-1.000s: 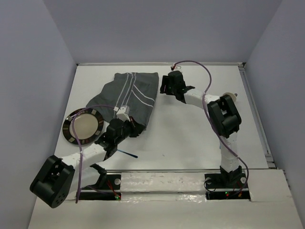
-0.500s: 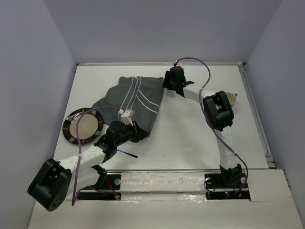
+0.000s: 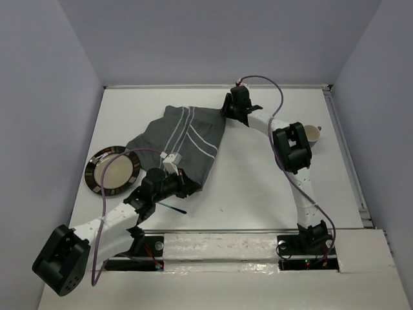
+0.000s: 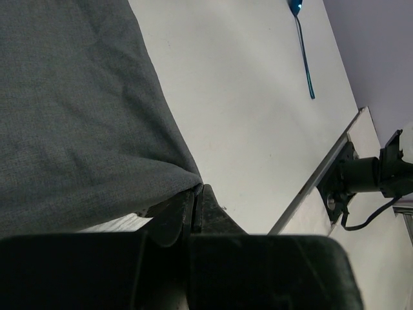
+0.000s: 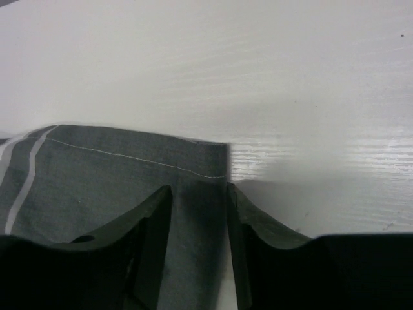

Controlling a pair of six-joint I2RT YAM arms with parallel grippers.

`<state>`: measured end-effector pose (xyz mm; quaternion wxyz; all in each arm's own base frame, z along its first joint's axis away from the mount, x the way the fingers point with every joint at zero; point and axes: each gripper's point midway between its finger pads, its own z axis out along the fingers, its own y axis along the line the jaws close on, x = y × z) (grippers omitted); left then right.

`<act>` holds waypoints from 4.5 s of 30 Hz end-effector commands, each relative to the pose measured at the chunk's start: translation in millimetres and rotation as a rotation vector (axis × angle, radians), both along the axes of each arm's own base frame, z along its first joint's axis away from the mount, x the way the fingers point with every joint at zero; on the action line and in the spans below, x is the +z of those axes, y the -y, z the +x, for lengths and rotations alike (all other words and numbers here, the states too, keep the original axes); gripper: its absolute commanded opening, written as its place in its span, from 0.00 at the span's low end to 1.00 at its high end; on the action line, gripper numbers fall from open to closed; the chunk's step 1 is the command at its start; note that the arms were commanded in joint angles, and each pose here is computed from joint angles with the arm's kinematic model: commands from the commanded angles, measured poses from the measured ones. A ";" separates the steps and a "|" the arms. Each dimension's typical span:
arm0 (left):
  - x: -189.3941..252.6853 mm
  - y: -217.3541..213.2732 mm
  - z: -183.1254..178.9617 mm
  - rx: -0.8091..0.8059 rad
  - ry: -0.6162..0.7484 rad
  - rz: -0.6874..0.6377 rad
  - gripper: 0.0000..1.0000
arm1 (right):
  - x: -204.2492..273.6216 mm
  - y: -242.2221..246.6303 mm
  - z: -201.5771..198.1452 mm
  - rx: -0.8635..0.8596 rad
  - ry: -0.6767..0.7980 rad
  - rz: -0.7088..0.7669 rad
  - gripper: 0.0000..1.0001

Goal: Set the dinner table for one person

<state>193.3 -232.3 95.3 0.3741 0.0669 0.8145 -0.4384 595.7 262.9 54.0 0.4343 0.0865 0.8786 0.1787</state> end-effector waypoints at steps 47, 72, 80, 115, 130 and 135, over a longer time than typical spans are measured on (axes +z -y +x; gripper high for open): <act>9.8 -10.3 46.4 0.158 0.032 0.157 0.17 | 38.6 165.7 -109.1 -0.296 0.045 0.002 0.00; 34.5 -50.0 29.0 0.641 -0.244 -0.224 0.65 | 71.0 194.1 -199.2 -0.324 0.122 -0.009 0.00; 29.6 -21.2 45.3 0.714 -0.279 -0.296 0.66 | 75.0 194.3 -208.1 -0.313 0.134 -0.003 0.00; 6.5 -70.6 93.3 1.112 -0.180 -0.293 0.30 | 89.5 186.1 -213.0 -0.272 0.169 0.042 0.00; 167.8 -97.2 97.0 1.028 0.184 -0.366 0.00 | 184.2 192.7 -244.0 -0.251 0.375 0.089 0.00; 256.9 -100.4 94.8 0.976 0.354 -0.339 0.00 | 290.9 203.0 -287.4 -0.230 0.560 0.107 0.00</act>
